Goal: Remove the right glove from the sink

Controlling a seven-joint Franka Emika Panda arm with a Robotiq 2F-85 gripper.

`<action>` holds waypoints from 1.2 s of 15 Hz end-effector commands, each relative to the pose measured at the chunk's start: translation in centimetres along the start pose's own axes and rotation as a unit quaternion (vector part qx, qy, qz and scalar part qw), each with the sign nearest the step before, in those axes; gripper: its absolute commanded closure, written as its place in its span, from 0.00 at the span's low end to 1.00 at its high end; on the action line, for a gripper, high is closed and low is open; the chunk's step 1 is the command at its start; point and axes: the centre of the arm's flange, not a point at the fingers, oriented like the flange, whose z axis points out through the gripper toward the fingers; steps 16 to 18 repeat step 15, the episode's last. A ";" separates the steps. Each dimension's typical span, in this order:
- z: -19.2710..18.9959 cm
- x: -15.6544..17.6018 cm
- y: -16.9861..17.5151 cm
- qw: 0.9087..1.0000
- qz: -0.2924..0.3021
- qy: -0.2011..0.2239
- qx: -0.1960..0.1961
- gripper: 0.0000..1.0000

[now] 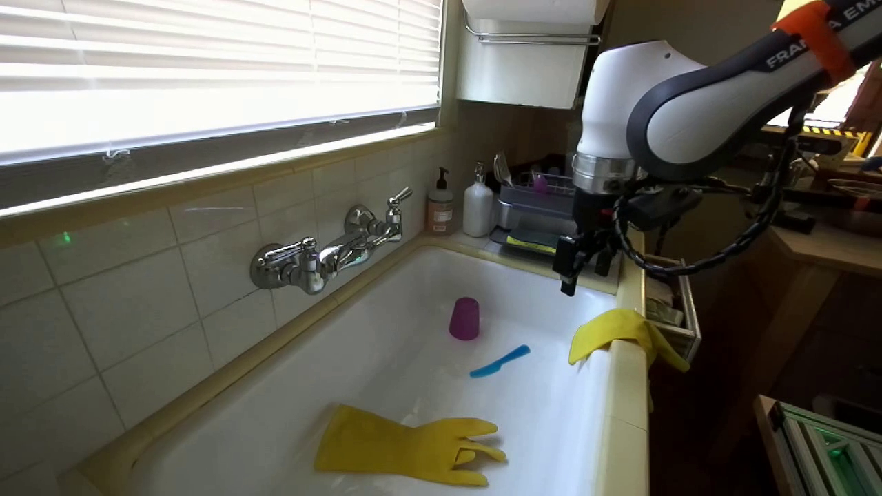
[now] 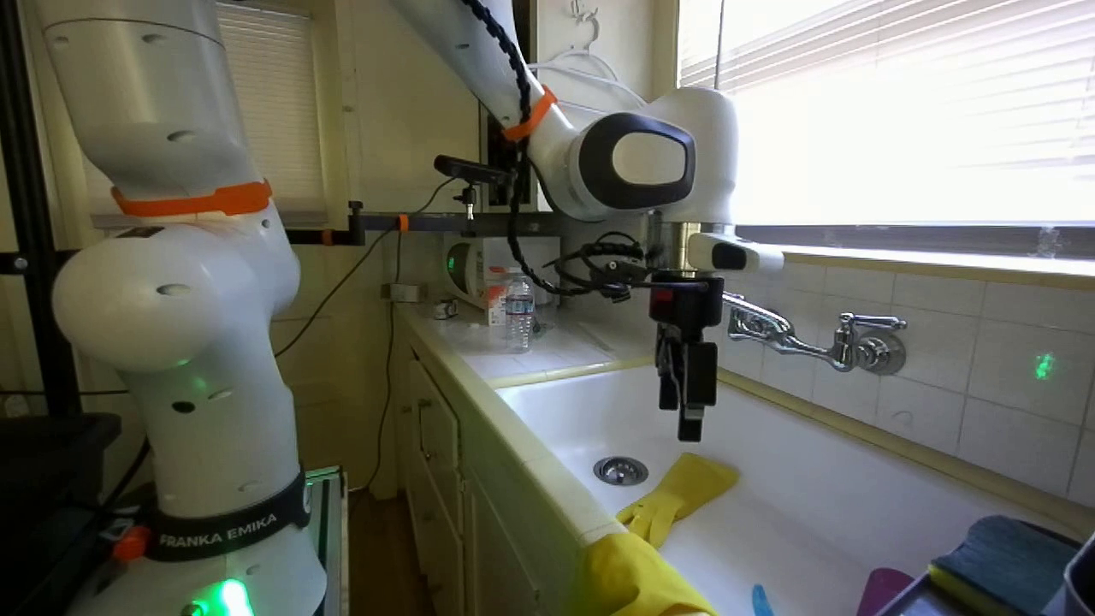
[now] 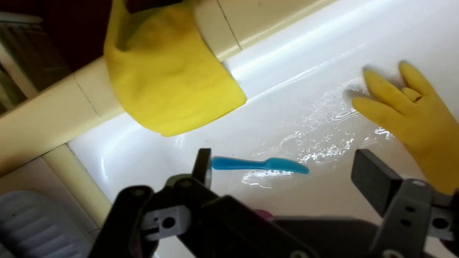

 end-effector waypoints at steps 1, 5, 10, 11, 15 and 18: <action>-1.4 -0.9 1.9 0.998 -0.070 0.008 -0.002 0.00; -2.0 -1.1 2.4 0.992 -0.122 0.021 0.009 0.00; -2.1 -0.2 2.0 0.992 -0.122 0.022 0.005 0.00; -2.1 -0.2 2.0 0.992 -0.123 0.021 0.005 0.00; -2.1 -0.2 2.0 0.992 -0.123 0.021 0.005 0.00; -2.1 -0.2 2.0 0.992 -0.123 0.021 0.005 0.00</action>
